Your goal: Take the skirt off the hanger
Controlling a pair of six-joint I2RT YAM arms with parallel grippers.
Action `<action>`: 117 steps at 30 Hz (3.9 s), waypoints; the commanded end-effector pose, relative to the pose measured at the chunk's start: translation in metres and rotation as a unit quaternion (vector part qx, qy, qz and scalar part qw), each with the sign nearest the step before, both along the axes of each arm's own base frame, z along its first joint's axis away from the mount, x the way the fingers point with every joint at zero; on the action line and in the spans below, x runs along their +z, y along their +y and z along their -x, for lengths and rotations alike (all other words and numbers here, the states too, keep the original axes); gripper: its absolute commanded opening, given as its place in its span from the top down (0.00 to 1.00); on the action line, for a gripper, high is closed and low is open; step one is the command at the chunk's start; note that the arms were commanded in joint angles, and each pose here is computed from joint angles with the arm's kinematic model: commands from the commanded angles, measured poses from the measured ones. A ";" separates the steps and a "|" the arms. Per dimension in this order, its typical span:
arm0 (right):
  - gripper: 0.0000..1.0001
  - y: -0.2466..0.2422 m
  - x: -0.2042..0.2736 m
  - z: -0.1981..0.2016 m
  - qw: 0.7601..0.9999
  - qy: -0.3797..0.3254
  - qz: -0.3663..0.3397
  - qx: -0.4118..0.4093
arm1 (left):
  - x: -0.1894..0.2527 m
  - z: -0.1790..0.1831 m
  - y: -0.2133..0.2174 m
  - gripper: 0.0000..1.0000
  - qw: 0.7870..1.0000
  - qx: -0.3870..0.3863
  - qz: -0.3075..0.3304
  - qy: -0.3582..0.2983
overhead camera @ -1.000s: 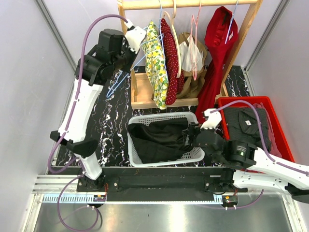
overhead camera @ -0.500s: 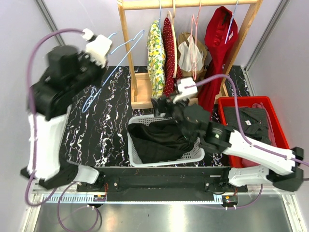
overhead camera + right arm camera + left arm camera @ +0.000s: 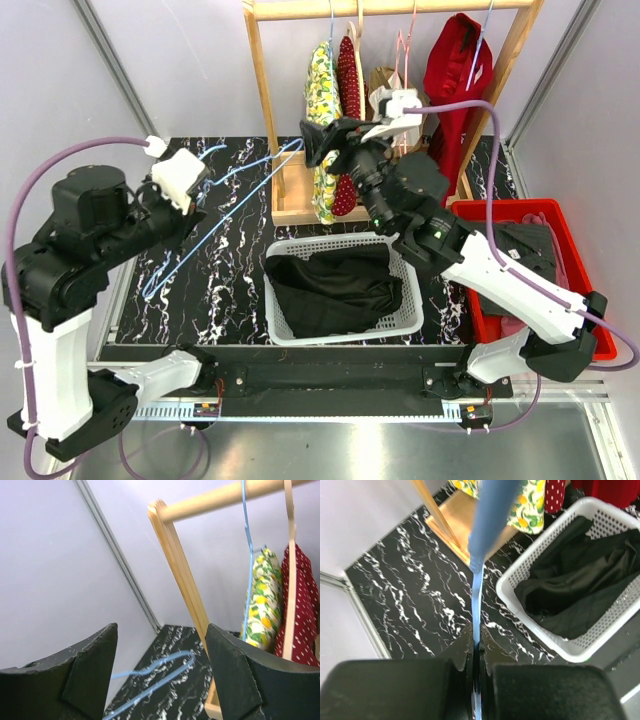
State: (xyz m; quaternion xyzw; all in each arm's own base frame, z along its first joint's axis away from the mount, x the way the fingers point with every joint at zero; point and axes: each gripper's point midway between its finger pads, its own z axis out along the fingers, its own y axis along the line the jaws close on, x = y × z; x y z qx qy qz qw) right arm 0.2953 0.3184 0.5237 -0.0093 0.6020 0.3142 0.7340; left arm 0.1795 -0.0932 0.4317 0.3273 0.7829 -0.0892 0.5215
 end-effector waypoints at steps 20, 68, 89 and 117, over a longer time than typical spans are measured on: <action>0.23 0.052 -0.066 -0.033 0.998 0.037 0.056 0.013 | 0.045 0.013 -0.019 1.00 0.996 -0.048 0.060 -0.035; 0.03 -0.081 -0.029 0.041 1.000 0.001 -0.014 -0.005 | 0.089 -0.248 -0.061 1.00 0.966 0.127 0.199 -0.102; 0.08 -0.080 -0.051 0.049 0.999 0.023 -0.021 0.018 | 0.078 -0.300 -0.074 1.00 0.955 0.148 0.233 -0.106; 0.09 -0.096 -0.046 0.057 0.999 0.023 -0.025 0.014 | 0.030 -0.292 -0.062 0.88 0.963 0.186 0.191 -0.048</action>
